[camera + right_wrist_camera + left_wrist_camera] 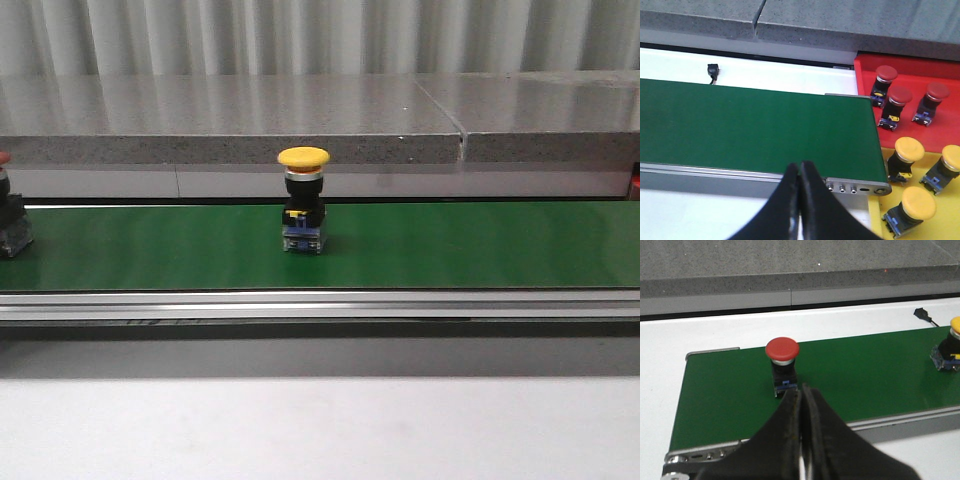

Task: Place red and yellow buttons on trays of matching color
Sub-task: 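Place the red button on the belt behind the yellow one, release, then grasp the yellow button at the belt end with the right gripper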

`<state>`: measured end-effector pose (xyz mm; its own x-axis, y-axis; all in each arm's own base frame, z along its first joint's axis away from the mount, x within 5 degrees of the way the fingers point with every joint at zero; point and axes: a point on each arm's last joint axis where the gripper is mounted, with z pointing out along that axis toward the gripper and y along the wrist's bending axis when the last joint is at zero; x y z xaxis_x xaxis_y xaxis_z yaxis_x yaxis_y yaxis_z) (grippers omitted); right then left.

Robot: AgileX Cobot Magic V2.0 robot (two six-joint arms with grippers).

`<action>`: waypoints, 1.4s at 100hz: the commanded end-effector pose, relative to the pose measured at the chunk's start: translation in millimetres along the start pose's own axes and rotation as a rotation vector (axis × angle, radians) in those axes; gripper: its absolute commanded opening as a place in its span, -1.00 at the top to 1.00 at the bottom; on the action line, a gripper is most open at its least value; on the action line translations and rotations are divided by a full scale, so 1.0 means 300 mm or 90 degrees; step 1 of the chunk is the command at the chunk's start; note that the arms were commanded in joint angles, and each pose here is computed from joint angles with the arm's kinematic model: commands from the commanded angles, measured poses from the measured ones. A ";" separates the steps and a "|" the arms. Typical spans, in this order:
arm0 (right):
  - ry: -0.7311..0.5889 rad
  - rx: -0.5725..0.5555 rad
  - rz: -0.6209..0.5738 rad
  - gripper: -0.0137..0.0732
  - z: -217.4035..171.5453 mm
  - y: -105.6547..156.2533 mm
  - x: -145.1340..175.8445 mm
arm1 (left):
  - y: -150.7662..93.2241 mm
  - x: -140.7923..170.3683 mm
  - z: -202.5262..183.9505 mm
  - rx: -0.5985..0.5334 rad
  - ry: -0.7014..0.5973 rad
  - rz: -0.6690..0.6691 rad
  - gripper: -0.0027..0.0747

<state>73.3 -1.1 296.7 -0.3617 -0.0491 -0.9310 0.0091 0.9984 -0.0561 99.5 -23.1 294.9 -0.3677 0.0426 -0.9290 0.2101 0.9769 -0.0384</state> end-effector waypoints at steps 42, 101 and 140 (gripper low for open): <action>-0.032 -0.028 -0.013 0.85 0.006 0.004 -0.107 | 0.000 -0.006 -0.060 0.002 -0.056 0.010 0.98; 0.159 -0.194 -0.076 -0.47 0.308 0.140 -0.348 | 0.000 -0.006 -0.060 0.003 -0.056 0.009 0.98; 0.304 -0.275 -0.109 -0.69 0.511 0.276 -0.424 | 0.000 -0.006 -0.060 0.003 -0.056 0.009 0.98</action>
<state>252.8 75.7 341.9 -0.7277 -0.2879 -0.6225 -0.4032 0.9138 0.0487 81.8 -18.0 289.2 -0.3634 0.0577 -0.9298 0.2075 0.9780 -0.0204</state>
